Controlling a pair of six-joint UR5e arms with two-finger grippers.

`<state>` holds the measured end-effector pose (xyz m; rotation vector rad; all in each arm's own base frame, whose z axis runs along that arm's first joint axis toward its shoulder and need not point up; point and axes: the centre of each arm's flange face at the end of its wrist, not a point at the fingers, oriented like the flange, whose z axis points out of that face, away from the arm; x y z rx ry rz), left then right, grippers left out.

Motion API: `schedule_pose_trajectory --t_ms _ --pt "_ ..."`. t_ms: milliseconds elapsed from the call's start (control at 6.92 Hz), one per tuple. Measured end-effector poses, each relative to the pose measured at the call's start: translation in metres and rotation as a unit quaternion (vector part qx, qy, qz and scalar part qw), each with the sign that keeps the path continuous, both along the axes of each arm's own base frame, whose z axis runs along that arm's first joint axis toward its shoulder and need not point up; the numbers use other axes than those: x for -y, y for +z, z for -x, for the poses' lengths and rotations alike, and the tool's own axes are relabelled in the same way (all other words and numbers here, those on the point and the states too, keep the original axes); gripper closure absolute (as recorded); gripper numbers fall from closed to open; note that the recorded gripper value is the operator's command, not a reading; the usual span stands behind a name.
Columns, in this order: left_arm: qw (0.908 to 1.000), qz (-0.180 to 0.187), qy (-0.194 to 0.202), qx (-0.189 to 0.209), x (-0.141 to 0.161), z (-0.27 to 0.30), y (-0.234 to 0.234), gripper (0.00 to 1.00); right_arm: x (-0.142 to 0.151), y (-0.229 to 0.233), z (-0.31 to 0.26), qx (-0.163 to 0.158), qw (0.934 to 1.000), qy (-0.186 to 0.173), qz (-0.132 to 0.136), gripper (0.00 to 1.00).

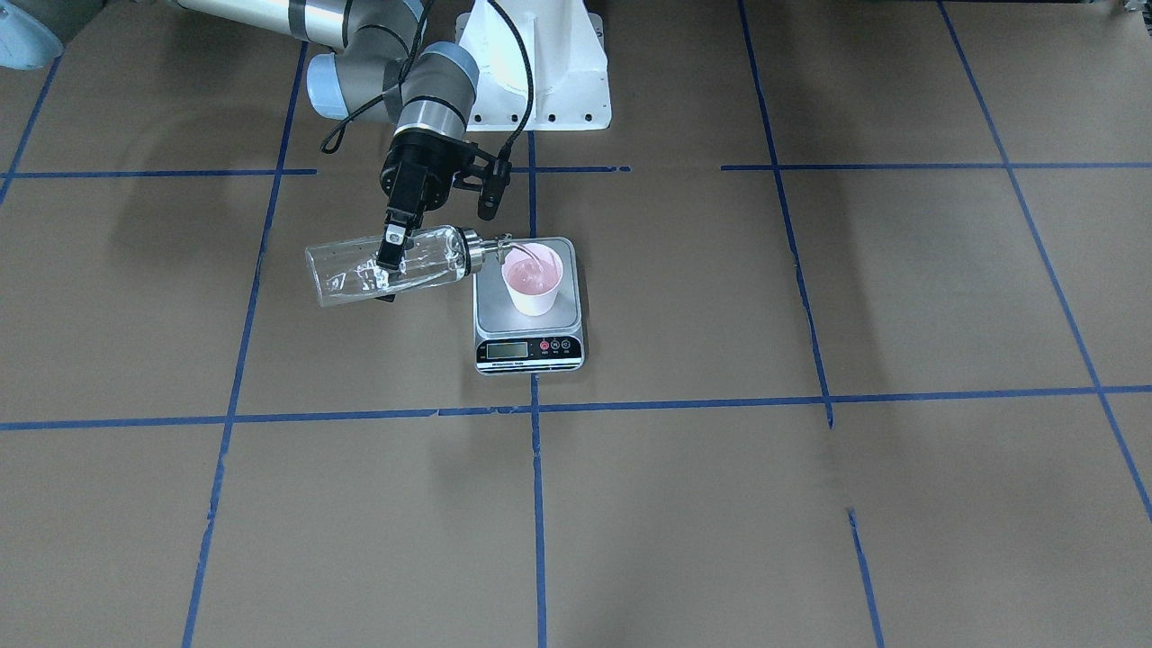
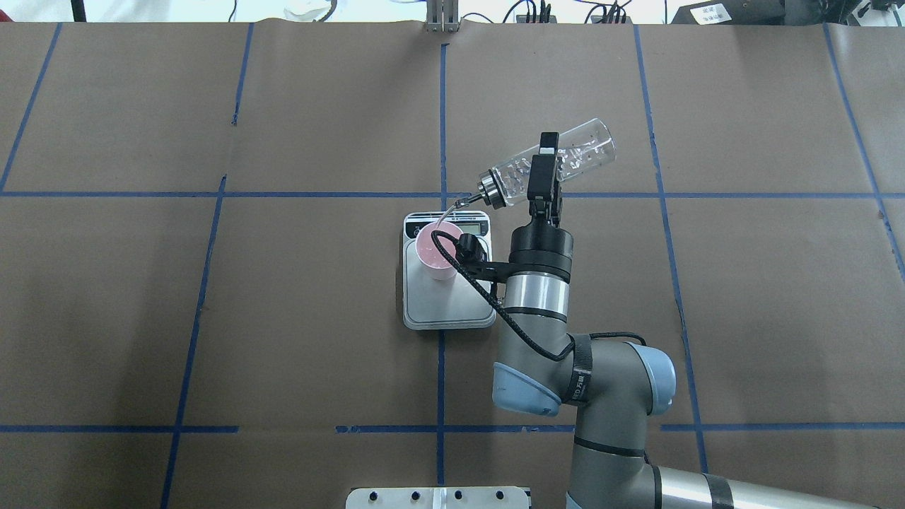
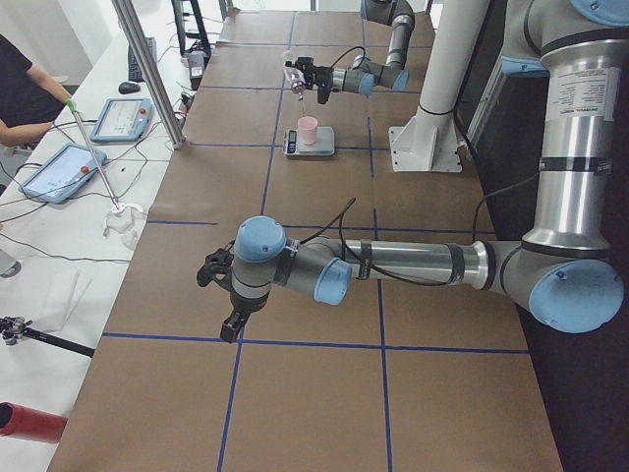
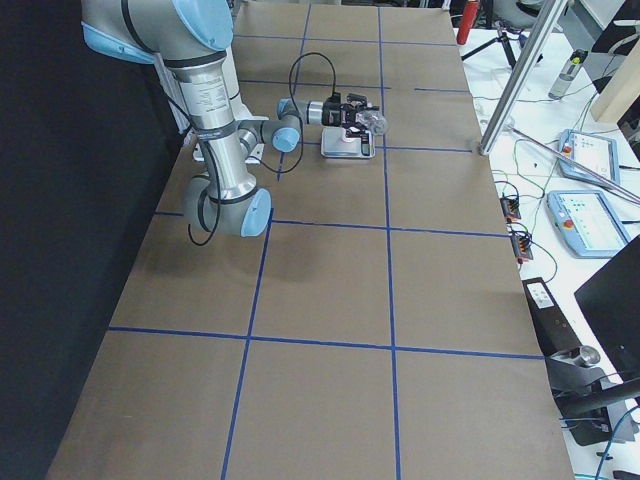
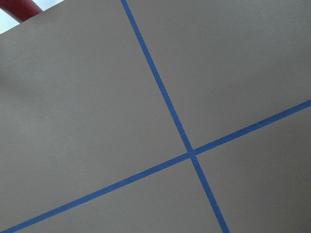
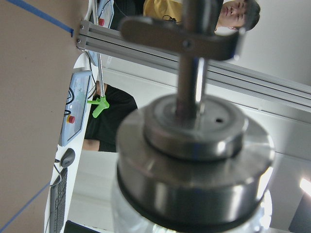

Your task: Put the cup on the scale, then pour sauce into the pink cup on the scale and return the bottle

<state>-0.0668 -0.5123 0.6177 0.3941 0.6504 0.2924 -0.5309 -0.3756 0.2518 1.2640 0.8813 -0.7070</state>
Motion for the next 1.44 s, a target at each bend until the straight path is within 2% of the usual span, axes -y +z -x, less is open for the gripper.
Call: schedule_pose_trajectory --t_ms 289,578,1011,1156,1300,1444 --pt "1.0 -0.003 0.0 0.0 0.003 0.0 -0.004 0.0 0.0 0.002 0.001 0.059 0.9982 -0.012 0.003 1.0" --pt "1.0 -0.004 -0.001 0.0 0.004 0.0 -0.005 0.0 -0.001 0.006 0.004 0.122 0.9923 -0.02 0.006 1.0" --pt "1.0 -0.007 -0.001 0.0 0.007 0.0 -0.008 0.0 -0.005 0.008 0.007 0.184 0.9826 -0.024 0.006 1.0" --pt "1.0 -0.007 -0.001 0.0 0.007 0.0 -0.009 0.0 -0.007 0.009 0.008 0.224 0.9741 -0.028 0.008 1.0" --pt "1.0 -0.008 -0.001 0.0 0.008 0.0 -0.01 0.0 -0.009 0.009 0.009 0.292 0.9556 -0.037 0.013 1.0" --pt "1.0 -0.008 -0.001 -0.001 0.008 0.0 -0.01 0.0 -0.012 0.008 0.008 0.366 0.9289 -0.051 0.018 1.0"
